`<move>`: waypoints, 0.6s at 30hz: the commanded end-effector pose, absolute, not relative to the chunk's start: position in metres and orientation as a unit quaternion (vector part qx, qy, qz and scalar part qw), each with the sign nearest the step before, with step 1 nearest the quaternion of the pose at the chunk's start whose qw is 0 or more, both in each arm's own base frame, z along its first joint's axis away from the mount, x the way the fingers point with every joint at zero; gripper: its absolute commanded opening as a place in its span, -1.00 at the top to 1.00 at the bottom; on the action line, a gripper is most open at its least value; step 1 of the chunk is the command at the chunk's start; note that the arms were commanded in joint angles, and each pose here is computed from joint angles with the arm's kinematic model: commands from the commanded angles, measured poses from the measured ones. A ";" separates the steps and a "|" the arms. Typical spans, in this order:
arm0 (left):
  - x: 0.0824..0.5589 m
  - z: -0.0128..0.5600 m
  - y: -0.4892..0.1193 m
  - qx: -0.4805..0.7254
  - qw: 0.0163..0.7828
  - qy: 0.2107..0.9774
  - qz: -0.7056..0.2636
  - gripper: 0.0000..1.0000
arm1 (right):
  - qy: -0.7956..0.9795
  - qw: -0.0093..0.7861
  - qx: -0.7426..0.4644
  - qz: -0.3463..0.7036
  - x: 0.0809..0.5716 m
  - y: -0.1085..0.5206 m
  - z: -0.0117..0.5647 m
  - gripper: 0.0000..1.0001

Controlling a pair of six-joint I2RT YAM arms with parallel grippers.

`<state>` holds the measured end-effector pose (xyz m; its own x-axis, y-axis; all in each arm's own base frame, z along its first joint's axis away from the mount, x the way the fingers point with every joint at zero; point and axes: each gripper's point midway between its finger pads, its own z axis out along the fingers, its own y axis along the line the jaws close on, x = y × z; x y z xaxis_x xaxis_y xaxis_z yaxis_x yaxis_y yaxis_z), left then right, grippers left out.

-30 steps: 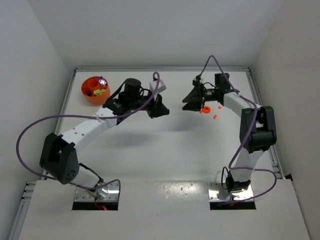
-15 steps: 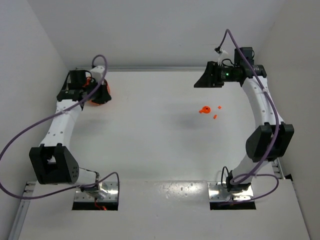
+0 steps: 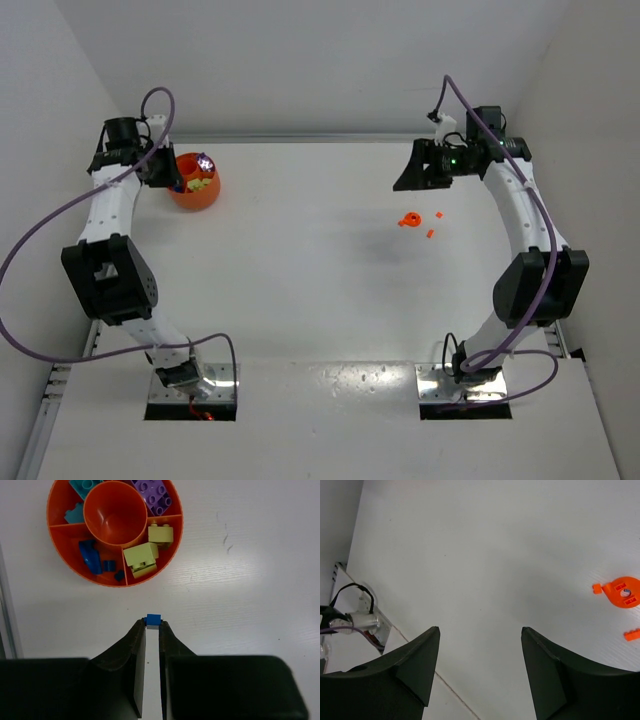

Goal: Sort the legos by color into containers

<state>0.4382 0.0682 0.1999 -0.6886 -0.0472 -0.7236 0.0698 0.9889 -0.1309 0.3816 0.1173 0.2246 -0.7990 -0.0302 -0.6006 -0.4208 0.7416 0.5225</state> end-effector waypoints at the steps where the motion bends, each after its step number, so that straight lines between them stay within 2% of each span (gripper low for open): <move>1: 0.446 0.205 0.076 -0.012 0.393 0.917 -0.063 1.00 | 0.884 0.302 -0.144 0.327 0.378 0.117 0.232 -0.34; 14: 0.467 0.176 0.106 -0.054 0.372 0.925 -0.060 1.00 | 0.892 0.290 -0.137 0.320 0.383 0.115 0.219 -0.34; 18: 0.473 0.167 0.114 -0.061 0.367 0.927 -0.055 0.94 | 0.892 0.290 -0.137 0.320 0.383 0.115 0.219 -0.34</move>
<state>0.4616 0.0999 0.1552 -0.7549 -0.1346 -0.6419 -0.0432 0.9868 -0.1562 0.3805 0.1136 0.2181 -0.8074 -0.0436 -0.5884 -0.4106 0.7577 0.5072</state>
